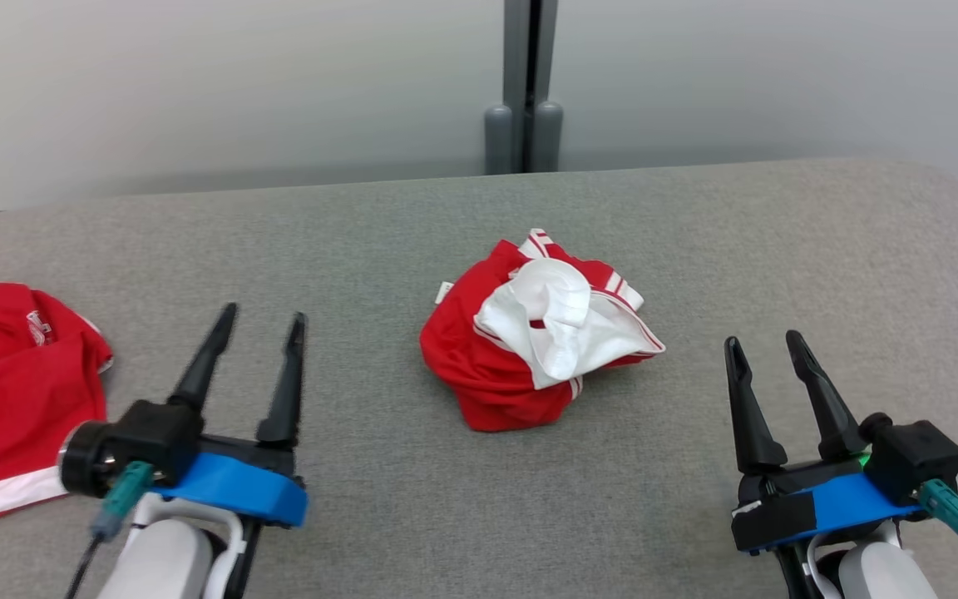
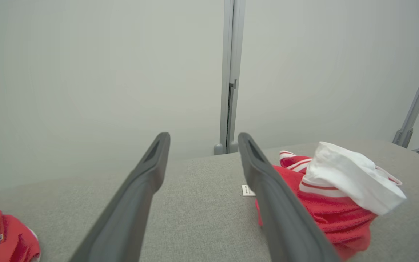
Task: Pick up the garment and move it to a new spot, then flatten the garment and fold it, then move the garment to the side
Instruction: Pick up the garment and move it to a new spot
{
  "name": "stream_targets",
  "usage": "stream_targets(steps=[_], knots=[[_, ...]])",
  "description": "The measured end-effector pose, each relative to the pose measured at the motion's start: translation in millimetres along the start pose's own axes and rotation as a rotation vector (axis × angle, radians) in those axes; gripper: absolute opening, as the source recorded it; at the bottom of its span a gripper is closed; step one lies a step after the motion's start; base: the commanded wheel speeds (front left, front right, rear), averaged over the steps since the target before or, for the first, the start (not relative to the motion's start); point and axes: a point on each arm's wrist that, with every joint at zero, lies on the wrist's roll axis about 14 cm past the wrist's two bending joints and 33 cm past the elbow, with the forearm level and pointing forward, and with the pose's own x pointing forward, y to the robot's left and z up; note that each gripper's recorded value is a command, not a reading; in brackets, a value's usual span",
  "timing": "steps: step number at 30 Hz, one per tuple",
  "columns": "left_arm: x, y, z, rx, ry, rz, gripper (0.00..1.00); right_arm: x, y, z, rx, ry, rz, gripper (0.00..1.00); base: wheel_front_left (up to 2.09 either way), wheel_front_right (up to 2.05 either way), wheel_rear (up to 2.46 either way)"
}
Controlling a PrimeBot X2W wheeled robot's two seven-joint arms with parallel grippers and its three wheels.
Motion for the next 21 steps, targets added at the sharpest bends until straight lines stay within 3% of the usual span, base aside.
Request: stream_targets(steps=[5,9,21], knots=[[-31,50,27,0.016,-0.084,0.199,1.0,2,12,-2,0.002,0.006,0.034,1.0,0.0,0.0,0.0],[-55,73,36,0.049,-0.108,0.293,1.0,0,18,-3,0.003,0.011,0.049,1.0,0.0,0.0,0.0],[-93,74,-5,0.047,0.01,0.347,1.0,-12,24,-16,-0.002,0.058,0.064,1.0,0.0,0.0,0.0]])
